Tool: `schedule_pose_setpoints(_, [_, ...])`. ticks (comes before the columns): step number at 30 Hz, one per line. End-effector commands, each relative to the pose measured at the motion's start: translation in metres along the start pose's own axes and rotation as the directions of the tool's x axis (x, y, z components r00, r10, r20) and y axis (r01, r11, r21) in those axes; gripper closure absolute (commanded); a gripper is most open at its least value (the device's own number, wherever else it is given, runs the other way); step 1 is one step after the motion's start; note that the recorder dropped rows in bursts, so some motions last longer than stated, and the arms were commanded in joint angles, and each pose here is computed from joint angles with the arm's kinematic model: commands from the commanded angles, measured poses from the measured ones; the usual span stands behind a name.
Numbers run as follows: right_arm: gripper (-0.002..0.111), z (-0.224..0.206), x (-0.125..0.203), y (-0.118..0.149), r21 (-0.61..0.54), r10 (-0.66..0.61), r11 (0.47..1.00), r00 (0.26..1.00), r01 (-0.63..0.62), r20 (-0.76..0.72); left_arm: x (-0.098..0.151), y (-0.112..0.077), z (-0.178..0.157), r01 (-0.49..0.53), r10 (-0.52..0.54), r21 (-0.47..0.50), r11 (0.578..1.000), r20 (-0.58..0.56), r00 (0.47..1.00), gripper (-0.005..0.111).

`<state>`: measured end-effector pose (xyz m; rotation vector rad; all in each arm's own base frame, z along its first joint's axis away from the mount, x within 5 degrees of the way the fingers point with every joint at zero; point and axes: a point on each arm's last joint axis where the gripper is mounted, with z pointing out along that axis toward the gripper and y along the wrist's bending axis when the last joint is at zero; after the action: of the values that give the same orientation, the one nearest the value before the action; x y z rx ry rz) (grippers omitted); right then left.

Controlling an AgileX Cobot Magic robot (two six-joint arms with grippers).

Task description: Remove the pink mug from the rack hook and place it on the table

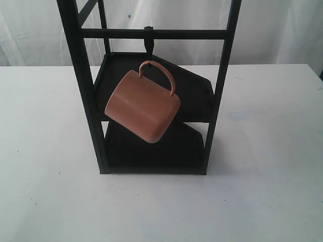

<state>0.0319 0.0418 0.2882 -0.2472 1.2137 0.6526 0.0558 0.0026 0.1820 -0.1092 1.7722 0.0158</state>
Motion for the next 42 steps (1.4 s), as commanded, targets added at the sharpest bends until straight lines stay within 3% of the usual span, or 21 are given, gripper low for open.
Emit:
schedule_pose_setpoints(1, [0.108,0.004,0.002,0.000,-0.018,-0.091,0.996,0.992,0.089,-0.090,0.002,0.000,0.000,0.006,-0.006,-0.001,1.000,-0.001,1.000,0.107])
schedule_pose_setpoints(5, [0.108,0.004,0.004,-0.008,0.061,-0.104,0.992,0.988,0.111,-0.111,0.002,0.000,0.000,0.006,-0.006,-0.001,1.000,-0.001,1.000,0.107])
schedule_pose_setpoints(12, [0.108,0.002,0.011,-0.012,0.084,-0.165,0.979,0.966,0.184,-0.198,0.002,0.000,0.000,0.006,-0.006,-0.001,1.000,-0.001,1.000,0.107])
schedule_pose_setpoints(17, [0.108,0.000,0.010,-0.026,0.247,-0.104,0.958,0.980,0.145,-0.172,0.002,0.000,0.000,0.006,-0.006,-0.001,1.000,-0.001,1.000,0.107])
schedule_pose_setpoints(24, [0.108,-0.010,0.019,-0.052,0.482,-0.111,0.859,0.982,0.171,-0.152,0.002,0.000,0.000,0.006,-0.006,-0.001,1.000,-0.001,1.000,0.107])
schedule_pose_setpoints(42, [0.108,-0.013,0.028,-0.056,0.502,-0.100,0.847,0.980,0.175,-0.173,0.002,0.000,0.000,0.006,-0.006,-0.001,1.000,-0.001,1.000,0.107])
